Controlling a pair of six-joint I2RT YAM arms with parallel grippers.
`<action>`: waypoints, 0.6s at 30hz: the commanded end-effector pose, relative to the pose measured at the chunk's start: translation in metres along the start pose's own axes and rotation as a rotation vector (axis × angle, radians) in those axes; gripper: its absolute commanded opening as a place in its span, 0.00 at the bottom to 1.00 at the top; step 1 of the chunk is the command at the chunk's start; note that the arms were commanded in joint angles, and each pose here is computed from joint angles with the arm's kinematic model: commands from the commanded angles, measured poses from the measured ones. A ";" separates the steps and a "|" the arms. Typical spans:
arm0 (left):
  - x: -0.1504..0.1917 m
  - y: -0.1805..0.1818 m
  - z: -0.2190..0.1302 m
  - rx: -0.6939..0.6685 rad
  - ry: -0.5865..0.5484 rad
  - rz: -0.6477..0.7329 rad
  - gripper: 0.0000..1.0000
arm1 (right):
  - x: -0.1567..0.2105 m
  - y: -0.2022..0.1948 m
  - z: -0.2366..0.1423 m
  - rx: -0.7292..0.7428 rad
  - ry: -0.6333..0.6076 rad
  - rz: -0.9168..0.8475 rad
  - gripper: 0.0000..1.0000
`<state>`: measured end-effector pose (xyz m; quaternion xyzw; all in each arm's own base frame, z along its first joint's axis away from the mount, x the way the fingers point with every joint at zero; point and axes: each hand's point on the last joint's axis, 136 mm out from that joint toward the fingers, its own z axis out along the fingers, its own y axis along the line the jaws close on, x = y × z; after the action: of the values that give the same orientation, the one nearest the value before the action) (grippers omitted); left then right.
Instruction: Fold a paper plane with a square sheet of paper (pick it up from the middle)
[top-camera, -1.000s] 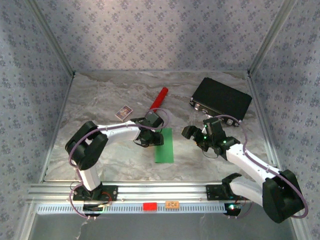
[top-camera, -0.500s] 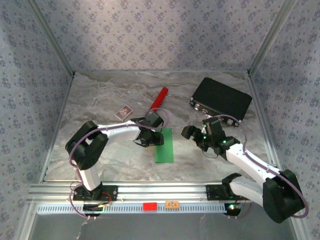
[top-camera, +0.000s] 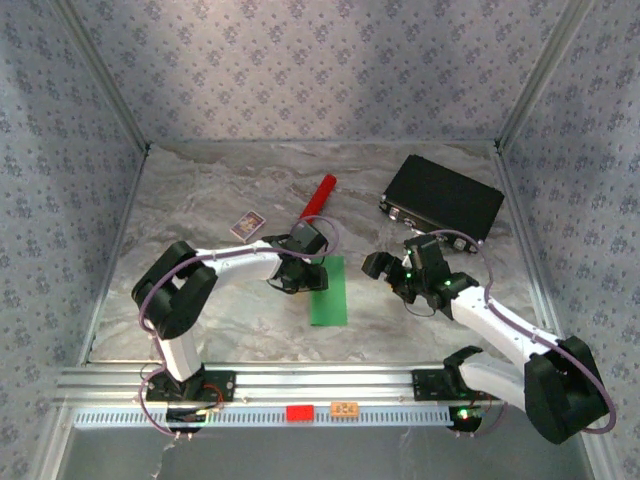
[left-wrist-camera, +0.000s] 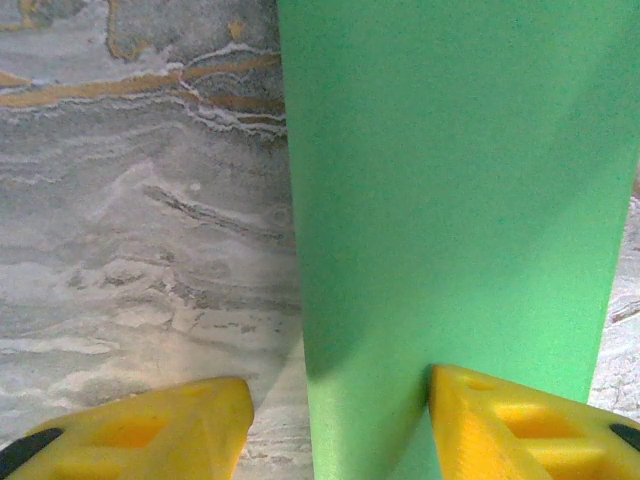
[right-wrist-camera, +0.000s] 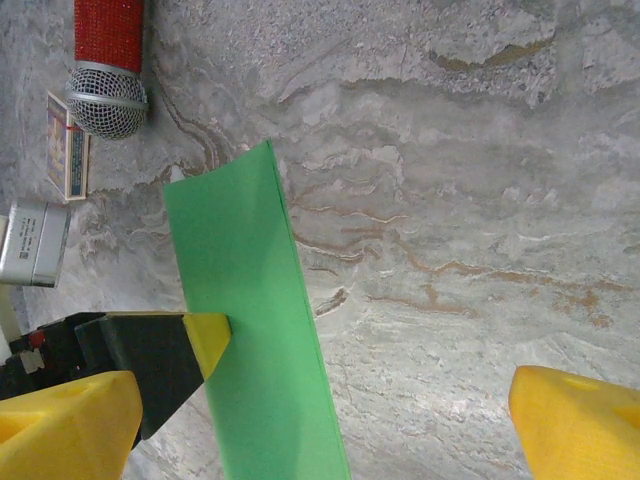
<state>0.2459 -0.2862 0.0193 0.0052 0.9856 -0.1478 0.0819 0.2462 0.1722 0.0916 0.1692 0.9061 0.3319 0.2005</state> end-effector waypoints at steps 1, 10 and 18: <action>0.008 0.035 0.032 -0.121 0.028 -0.004 0.53 | -0.002 0.010 0.000 -0.021 0.003 -0.031 0.95; 0.008 0.036 0.033 -0.123 0.029 -0.010 0.53 | 0.016 0.030 0.022 -0.083 0.111 -0.097 0.65; 0.008 0.036 0.033 -0.123 0.026 -0.009 0.53 | 0.031 0.034 0.048 -0.043 0.184 -0.136 0.37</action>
<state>0.2458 -0.2861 0.0190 0.0049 0.9857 -0.1473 0.0817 0.2432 0.2263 0.0680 0.0856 0.9245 0.3450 0.1379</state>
